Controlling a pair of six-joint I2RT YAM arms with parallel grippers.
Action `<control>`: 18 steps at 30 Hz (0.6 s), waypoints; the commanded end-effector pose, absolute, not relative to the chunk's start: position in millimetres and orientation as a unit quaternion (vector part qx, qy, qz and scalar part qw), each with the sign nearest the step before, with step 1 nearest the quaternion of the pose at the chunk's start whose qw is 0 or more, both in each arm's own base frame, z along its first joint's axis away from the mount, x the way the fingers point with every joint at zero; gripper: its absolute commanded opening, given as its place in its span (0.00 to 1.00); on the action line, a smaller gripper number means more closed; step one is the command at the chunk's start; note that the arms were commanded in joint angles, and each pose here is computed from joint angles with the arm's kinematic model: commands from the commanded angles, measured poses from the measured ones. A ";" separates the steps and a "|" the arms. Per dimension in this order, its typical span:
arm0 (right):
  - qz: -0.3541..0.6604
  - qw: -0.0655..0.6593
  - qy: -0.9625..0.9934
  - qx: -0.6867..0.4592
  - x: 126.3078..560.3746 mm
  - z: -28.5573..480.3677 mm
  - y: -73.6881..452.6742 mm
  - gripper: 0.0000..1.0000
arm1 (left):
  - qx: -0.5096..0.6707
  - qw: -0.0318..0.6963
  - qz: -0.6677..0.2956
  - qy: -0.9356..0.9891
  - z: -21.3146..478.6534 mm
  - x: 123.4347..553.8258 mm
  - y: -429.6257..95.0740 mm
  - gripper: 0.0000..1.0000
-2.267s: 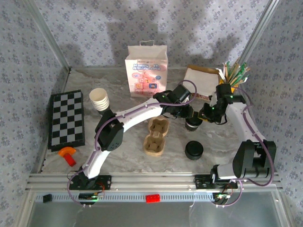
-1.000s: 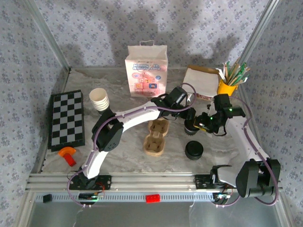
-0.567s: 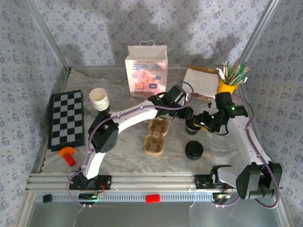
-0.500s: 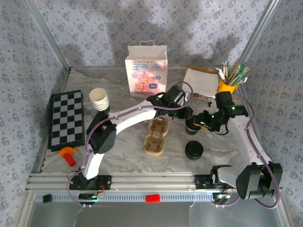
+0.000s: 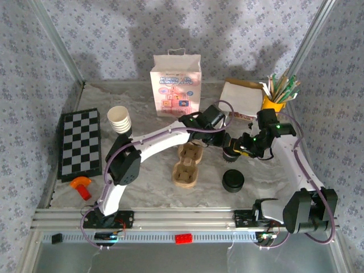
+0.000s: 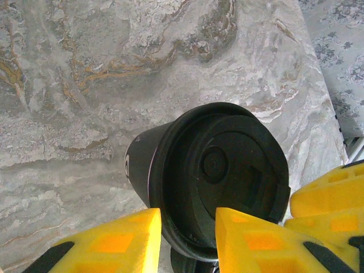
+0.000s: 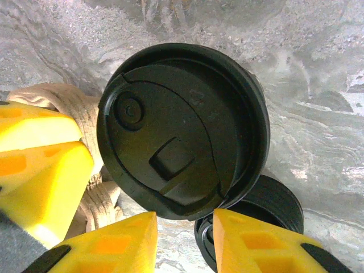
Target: Pack the takeout coffee
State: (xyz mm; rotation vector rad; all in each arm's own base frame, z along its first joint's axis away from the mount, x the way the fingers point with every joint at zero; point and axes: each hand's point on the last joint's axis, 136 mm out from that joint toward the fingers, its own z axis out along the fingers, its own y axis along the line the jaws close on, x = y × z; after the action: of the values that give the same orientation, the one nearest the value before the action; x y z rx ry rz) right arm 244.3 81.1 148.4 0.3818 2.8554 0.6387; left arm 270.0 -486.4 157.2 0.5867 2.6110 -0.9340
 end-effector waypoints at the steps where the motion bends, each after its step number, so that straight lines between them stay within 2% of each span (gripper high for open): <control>1: 0.210 0.095 0.966 0.118 245.9 151.4 81.7 0.33 | 0.216 0.143 -0.329 0.908 158.0 265.3 -492.9 0.31; 18: 0.206 0.069 0.970 0.110 240.8 127.0 82.7 0.28 | 0.219 0.111 -0.278 0.929 117.8 259.9 -478.7 0.27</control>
State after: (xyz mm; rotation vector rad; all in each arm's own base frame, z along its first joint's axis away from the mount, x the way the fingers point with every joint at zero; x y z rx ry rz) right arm 244.5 82.1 137.4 0.3573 2.8891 0.6318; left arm 271.2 -489.4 149.4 0.6022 2.6338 -0.9131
